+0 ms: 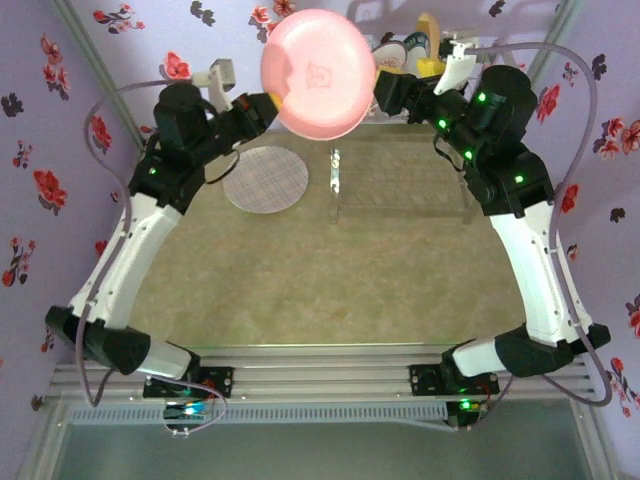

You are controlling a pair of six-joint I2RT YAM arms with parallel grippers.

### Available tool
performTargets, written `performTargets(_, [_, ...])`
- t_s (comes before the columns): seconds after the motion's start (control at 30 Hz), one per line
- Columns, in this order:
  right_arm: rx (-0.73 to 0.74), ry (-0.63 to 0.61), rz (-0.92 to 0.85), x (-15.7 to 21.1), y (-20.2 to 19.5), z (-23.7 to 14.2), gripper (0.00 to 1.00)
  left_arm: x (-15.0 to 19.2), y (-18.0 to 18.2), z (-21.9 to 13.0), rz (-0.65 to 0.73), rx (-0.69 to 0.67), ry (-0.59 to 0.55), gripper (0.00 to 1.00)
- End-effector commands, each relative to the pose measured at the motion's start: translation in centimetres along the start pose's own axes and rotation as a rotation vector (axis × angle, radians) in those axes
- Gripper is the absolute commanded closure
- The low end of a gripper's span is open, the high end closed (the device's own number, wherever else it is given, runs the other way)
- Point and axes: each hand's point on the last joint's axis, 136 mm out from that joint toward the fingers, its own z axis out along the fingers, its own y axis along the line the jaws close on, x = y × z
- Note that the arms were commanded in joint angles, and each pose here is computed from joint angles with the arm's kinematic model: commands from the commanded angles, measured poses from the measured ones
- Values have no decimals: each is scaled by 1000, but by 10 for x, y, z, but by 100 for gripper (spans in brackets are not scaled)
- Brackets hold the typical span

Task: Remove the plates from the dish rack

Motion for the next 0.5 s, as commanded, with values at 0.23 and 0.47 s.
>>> performTargets(0.23, [-162, 111, -118, 34, 34, -20, 16, 105, 153, -69, -208, -416, 204, 100])
performTargets(0.47, [-248, 182, -147, 55, 55, -21, 16, 203, 234, -79, -316, -603, 473, 100])
